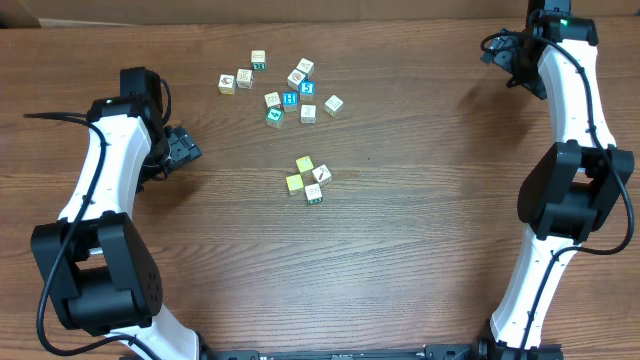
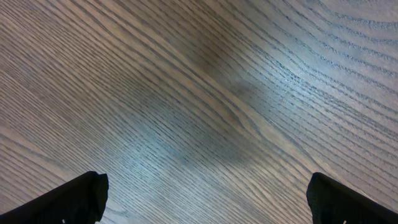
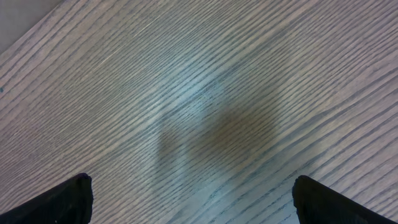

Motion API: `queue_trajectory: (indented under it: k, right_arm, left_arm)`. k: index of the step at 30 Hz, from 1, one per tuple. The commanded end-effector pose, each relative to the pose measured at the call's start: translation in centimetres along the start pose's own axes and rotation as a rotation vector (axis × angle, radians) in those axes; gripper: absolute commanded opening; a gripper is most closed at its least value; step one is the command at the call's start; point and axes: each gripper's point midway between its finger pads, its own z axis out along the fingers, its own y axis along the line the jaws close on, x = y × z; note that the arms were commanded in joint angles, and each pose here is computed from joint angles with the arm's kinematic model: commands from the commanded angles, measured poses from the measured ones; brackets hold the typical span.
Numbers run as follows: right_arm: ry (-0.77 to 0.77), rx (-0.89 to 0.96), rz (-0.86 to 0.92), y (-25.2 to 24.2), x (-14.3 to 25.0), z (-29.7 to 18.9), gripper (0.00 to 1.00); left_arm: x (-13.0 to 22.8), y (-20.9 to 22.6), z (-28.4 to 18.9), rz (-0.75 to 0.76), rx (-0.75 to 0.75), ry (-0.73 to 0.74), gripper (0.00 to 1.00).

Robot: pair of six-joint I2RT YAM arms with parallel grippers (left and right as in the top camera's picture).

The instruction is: Form a circle

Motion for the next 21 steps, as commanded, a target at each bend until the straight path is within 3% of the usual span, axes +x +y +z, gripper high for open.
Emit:
queue_trajectory:
  k: [1,10,21]
  right_arm:
    - [-0.039,-0.013,0.003,0.3,-1.0,-1.5,1.0]
    - [-0.039,-0.013,0.003,0.3,-1.0,-1.5,1.0]
    - [-0.039,-0.013,0.003,0.3,-1.0,-1.5,1.0]
  left_arm:
    - [0.0,0.0,-0.7,0.002,0.014,-0.016,0.99]
    - [-0.6,0.2,-2.9,-0.01,0.046,-0.071,1.0]
    - [-1.5,1.6,-11.5,-0.057,0.167,-0.283,1.0]
